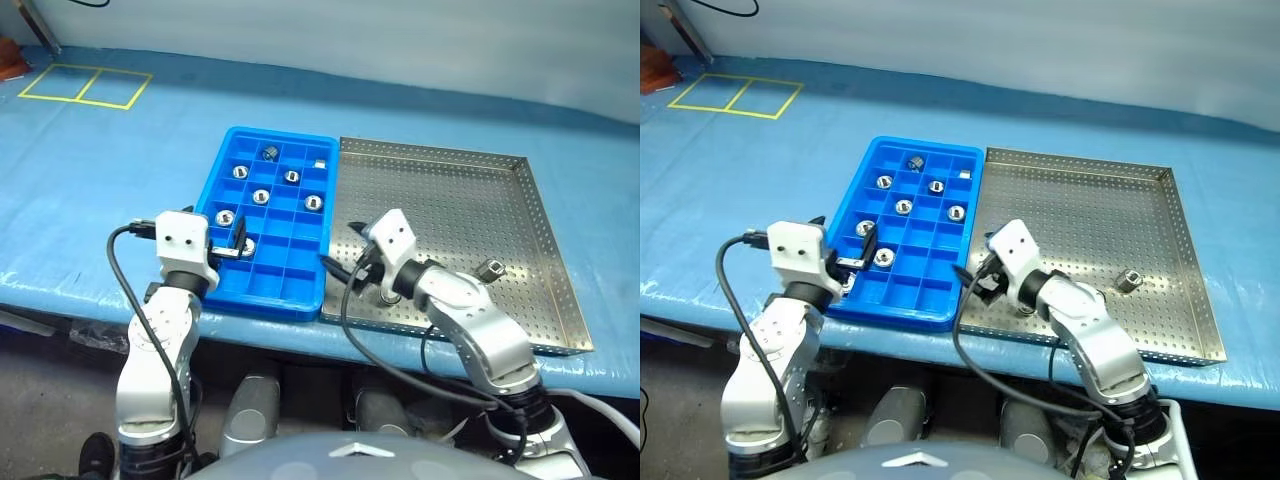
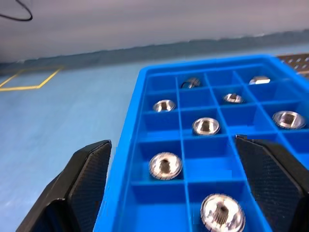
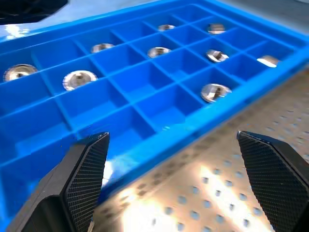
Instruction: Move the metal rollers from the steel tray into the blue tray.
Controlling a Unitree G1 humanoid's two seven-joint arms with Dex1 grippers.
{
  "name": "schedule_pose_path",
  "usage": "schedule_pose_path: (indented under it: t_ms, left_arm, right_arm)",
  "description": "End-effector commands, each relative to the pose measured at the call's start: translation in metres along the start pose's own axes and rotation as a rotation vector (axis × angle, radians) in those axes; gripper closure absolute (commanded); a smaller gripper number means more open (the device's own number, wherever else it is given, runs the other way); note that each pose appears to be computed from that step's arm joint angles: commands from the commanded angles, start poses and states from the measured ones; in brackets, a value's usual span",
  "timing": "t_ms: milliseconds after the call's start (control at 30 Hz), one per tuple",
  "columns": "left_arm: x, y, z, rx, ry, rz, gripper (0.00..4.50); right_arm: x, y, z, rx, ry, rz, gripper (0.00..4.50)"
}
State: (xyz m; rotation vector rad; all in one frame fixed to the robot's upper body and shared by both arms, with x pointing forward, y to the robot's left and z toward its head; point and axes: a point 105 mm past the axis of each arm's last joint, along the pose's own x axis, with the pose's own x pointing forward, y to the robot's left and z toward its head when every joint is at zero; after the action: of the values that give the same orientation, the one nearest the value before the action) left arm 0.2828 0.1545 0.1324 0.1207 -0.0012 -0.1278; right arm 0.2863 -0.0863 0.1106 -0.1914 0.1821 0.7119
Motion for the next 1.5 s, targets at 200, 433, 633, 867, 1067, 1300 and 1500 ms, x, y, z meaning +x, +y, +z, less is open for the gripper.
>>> schedule_pose_path:
  t_ms: [200,433,633,867,1067,1300,1500]
  left_arm:
    - [0.018,-0.048,0.013,-0.046,-0.139,-0.291,0.02]
    - [0.012,-0.081,0.009,-0.102,-0.131,-0.549,0.02]
    - [0.000,-0.103,-0.001,-0.073,-0.081,-0.758,0.02]
    - [-0.021,-0.127,-0.013,-0.077,-0.008,-1.000,0.02]
    - [-0.034,-0.137,-0.017,-0.083,0.024,-1.090,0.02]
    - [-0.037,-0.139,-0.017,-0.081,0.026,-1.091,0.00]
    - [-0.039,-0.140,-0.018,-0.080,0.031,-1.096,0.00]
  right_arm:
    - [-0.054,-0.080,-0.006,0.032,0.087,-0.441,0.00]
    - [-0.078,-0.115,-0.032,0.162,0.144,-0.775,0.00]
    - [-0.085,-0.121,-0.055,0.240,0.192,-0.883,0.00]
    - [-0.087,-0.129,-0.067,0.311,0.178,-0.949,0.00]
    - [-0.084,-0.132,-0.071,0.352,0.176,-0.969,0.00]
    - [-0.082,-0.137,-0.067,0.418,0.179,-0.992,1.25]
    - [-0.085,-0.136,-0.070,0.401,0.224,-0.998,3.23]
